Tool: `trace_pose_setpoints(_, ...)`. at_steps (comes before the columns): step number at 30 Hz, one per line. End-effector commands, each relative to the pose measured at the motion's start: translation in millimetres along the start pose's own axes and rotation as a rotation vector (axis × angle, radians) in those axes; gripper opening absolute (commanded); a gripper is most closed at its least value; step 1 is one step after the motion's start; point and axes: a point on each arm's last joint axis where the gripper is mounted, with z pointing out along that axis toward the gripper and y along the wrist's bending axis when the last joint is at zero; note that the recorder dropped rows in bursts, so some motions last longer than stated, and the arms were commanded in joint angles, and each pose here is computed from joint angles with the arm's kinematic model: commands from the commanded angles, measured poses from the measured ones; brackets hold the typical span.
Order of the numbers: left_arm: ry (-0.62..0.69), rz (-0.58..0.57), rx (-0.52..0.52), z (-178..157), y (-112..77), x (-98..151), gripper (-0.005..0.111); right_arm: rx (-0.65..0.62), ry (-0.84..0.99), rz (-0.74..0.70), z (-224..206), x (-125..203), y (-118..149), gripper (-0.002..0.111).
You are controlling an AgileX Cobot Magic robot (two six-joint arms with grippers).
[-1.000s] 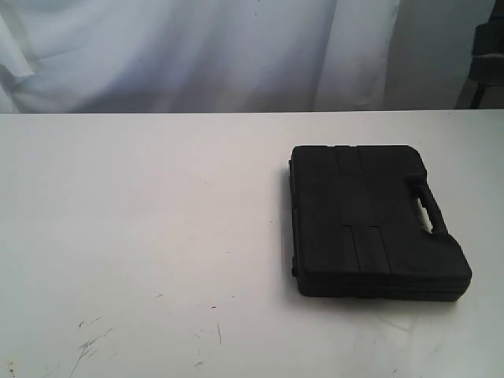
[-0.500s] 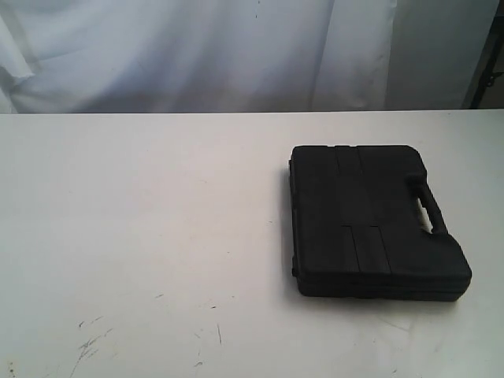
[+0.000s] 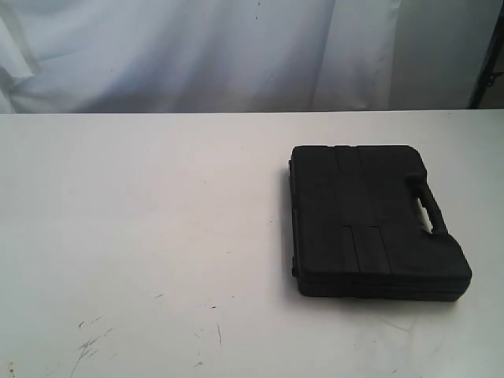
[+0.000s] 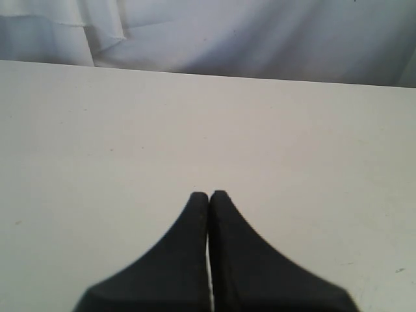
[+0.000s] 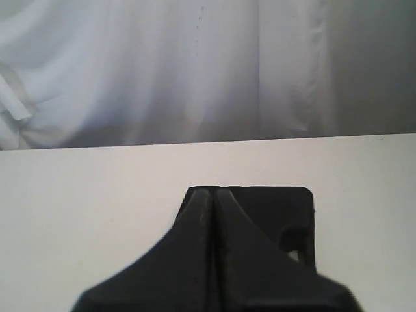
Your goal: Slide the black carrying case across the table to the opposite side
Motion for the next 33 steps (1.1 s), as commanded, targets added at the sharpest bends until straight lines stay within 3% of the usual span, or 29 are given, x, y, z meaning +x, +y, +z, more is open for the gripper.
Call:
trace_pose_setpoints(1, -0.006, -0.003, 0.005, 0, -0.2, 1, 0.000, 0.059, -0.080, -0.009, -16, 36, -9, 0.000)
trace_pose_setpoints(9, -0.006, -0.003, 0.005, 0, -0.2, 1, 0.000, 0.120, -0.222, -0.026, -43, 95, -16, 0.000)
trace_pose_setpoints(16, -0.006, -0.003, 0.005, 0, -0.2, 1, 0.000, 0.125, -0.294, -0.073, -55, 115, -16, 0.000)
trace_pose_setpoints(33, -0.006, -0.002, 0.005, 0, -0.2, 1, 0.000, 0.239, -0.132, 0.065, -21, 185, -43, 0.000)
